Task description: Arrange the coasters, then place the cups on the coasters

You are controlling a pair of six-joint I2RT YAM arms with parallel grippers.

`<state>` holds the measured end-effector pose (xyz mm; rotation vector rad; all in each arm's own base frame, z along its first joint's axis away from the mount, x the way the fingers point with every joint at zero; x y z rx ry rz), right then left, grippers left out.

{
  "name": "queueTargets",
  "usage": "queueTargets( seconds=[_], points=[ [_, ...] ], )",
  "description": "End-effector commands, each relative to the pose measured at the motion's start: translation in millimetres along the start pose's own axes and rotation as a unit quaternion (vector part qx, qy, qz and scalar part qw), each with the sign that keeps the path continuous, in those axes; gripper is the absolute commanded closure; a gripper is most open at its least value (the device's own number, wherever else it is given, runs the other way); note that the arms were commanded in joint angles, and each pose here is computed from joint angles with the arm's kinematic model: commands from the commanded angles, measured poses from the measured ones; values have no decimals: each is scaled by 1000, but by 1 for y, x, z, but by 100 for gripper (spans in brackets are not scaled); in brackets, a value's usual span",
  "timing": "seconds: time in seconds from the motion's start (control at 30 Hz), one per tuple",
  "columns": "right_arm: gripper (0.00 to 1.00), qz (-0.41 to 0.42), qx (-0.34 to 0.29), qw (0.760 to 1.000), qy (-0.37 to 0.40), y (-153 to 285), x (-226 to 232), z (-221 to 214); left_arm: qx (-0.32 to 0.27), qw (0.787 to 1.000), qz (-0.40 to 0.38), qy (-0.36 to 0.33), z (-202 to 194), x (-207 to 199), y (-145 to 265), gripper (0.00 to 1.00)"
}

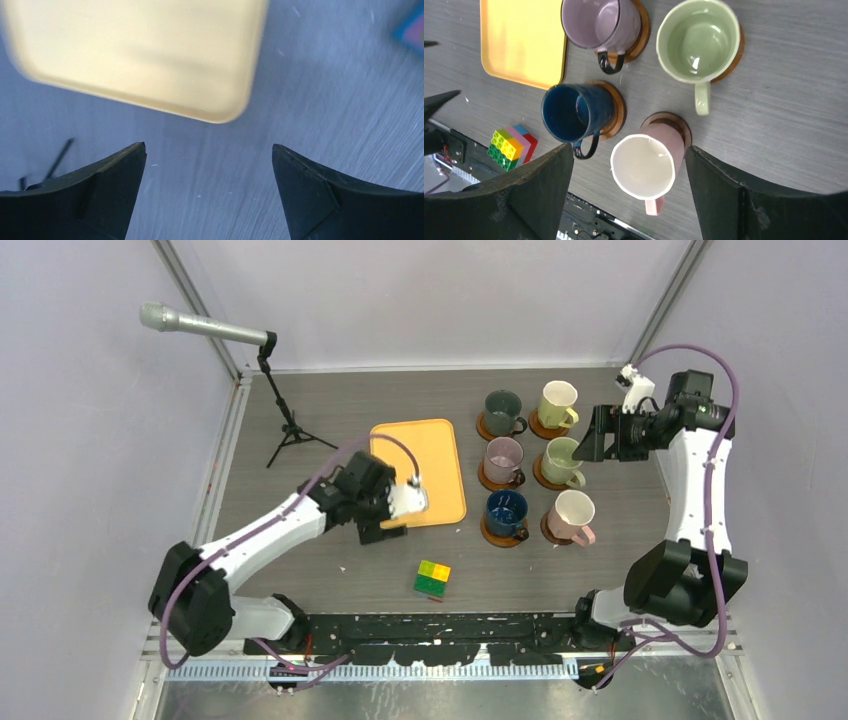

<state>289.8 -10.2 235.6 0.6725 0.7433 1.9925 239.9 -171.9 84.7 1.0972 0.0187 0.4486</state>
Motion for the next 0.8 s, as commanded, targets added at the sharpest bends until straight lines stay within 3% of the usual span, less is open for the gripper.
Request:
queueTargets(
  seconds=[0.0,0.23,0.53,0.77],
  points=[
    [13,-5,-11,1000,1,-1,-4,30,-90,980,27,174,55,27,71,0],
    [13,-19,3,998,52,-33,27,53,-96,930,75,347,64,77,109,0],
    [13,-3,19,998,53,-56,51,25,-73,872,83,477,12,108,100,0],
    [13,-4,21,998,53,-55,52,18,-57,869,91,482,1,114,97,0]
  ],
)
Point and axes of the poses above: each gripper's point midway between its finger pads, its own y axis back along the fingers, its own x axis along the line the jaws close on, z = x × y, the point moved 1 cm from there along y, back along the fingers, and after that the axes turned 15 degrees about y, right-handed, at the moved point
